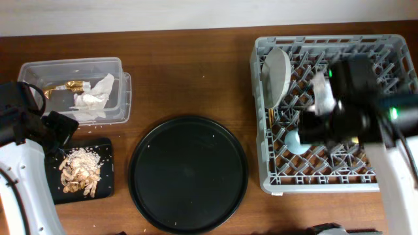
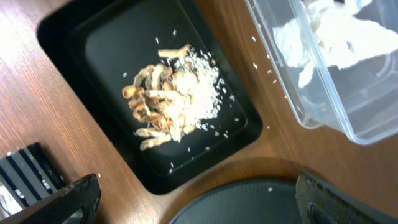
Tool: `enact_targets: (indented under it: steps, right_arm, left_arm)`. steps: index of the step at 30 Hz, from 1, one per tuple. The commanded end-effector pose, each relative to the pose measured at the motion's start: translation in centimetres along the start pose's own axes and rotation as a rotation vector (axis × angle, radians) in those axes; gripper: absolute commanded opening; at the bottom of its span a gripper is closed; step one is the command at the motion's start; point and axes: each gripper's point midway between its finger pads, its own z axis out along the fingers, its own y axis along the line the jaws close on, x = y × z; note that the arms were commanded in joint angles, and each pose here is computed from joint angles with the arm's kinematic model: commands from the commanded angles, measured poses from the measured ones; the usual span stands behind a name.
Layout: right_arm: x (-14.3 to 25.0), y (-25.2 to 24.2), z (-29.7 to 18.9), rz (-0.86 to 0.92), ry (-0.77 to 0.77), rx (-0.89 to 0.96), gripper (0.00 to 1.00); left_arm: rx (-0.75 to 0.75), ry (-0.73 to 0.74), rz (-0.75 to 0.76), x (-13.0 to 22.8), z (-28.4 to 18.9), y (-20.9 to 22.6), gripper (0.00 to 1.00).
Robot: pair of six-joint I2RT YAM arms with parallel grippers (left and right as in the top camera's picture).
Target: Sort waste into correct bins and load items into the dishwasher rack
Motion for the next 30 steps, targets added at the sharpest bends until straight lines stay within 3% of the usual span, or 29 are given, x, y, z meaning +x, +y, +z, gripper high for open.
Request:
enact_targets:
  steps: [1, 2, 3, 4, 8, 19, 24, 28, 30]
  right_arm:
    - [3.0, -0.8, 0.7, 0.046, -0.051, 0.001, 0.17]
    - [5.4, -1.3, 1.8, 0.047, -0.058, -0.008, 0.26]
    - [6.4, -1.7, 2.4, 0.047, -0.058, -0.008, 0.78]
    - [7.1, -1.9, 2.7, 0.047, -0.056, -0.008, 0.99]
    - [9.9, -0.7, 4.5, 0.110, 0.026, -0.110, 0.99]
    - [8.7, -0.8, 7.1, 0.101, 0.150, -0.090, 0.99]
    - [4.8, -0.3, 8.3, 0.027, -0.053, -0.136, 0.99]
    - [4.3, -0.5, 10.0, -0.069, -0.307, -0.180, 0.99]
    - [3.1, -0.4, 10.4, -0.121, -0.519, -0.221, 0.99]
  left_arm:
    - [-0.012, -0.003, -0.005, -0.1, 0.2, 0.2, 0.99]
    - [-0.012, -0.003, -0.005, -0.1, 0.2, 0.2, 0.99]
    - [-0.012, -0.003, -0.005, -0.1, 0.2, 0.2, 0.99]
    - [-0.012, -0.003, -0.005, -0.1, 0.2, 0.2, 0.99]
    - [-0.012, -0.003, -0.005, -0.1, 0.2, 0.2, 0.99]
    - [-0.012, -0.003, -0.005, -0.1, 0.2, 0.2, 0.99]
    - [-0.012, -0.003, -0.005, -0.1, 0.2, 0.2, 0.99]
    - [-0.012, -0.003, -0.005, -0.1, 0.2, 0.2, 0.99]
    - [-0.012, -0.003, -0.005, -0.1, 0.2, 0.2, 0.99]
